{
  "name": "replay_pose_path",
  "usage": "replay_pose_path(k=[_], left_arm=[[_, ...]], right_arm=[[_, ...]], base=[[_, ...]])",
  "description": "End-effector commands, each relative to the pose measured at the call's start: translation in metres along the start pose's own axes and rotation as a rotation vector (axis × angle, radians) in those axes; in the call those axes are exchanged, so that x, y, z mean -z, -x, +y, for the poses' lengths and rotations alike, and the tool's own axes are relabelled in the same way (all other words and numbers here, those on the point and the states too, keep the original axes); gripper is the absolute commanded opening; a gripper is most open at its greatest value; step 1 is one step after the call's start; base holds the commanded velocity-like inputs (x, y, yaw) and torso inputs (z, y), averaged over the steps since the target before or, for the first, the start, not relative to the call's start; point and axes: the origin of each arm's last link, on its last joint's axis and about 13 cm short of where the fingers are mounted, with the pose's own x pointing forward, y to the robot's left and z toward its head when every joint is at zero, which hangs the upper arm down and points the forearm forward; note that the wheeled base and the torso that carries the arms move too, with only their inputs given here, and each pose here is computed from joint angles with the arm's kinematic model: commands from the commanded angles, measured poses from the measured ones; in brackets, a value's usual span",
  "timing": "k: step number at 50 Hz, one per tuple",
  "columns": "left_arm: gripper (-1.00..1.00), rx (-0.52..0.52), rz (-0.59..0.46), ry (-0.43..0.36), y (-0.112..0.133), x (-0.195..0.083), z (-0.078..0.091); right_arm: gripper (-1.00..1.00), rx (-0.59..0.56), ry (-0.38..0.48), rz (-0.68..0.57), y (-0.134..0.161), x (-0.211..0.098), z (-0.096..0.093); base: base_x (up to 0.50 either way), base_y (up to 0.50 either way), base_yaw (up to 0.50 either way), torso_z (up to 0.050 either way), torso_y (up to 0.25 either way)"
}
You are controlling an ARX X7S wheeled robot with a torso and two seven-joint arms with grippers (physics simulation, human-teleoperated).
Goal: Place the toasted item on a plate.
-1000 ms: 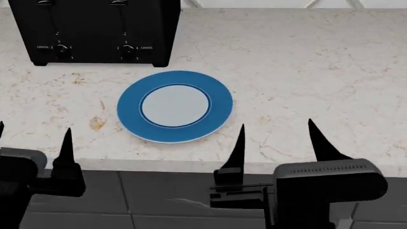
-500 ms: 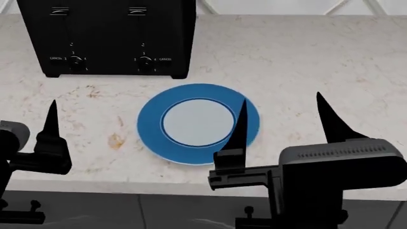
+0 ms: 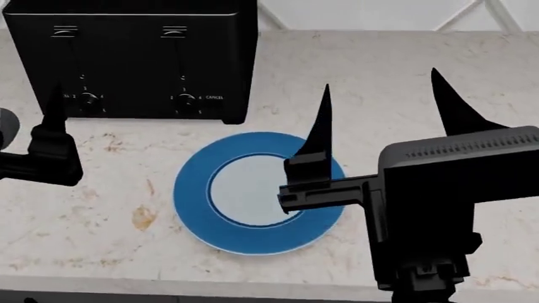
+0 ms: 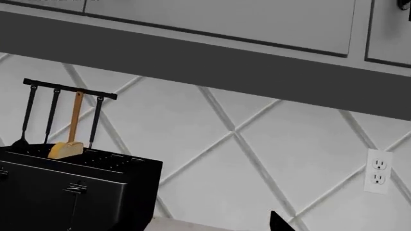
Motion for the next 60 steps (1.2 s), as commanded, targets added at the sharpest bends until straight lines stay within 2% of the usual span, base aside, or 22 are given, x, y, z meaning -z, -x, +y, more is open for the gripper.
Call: replay_pose_path(k=[1,60], left_arm=[[1.00,-0.004,-0.025,-0.002,-0.004,-0.010,0.003],[1.00,0.000,-0.047,-0.008,-0.006,-0.020,0.005]], right_arm=[[1.00,-0.008,0.009,-0.020,-0.005,-0.009,-0.003],[1.00,-0.019,-0.001,-0.045,-0.009,-0.015,-0.003]], base=[[0.18,0.00,0.00,0.000,0.000],[0.20,0.00,0.00,0.000,0.000]])
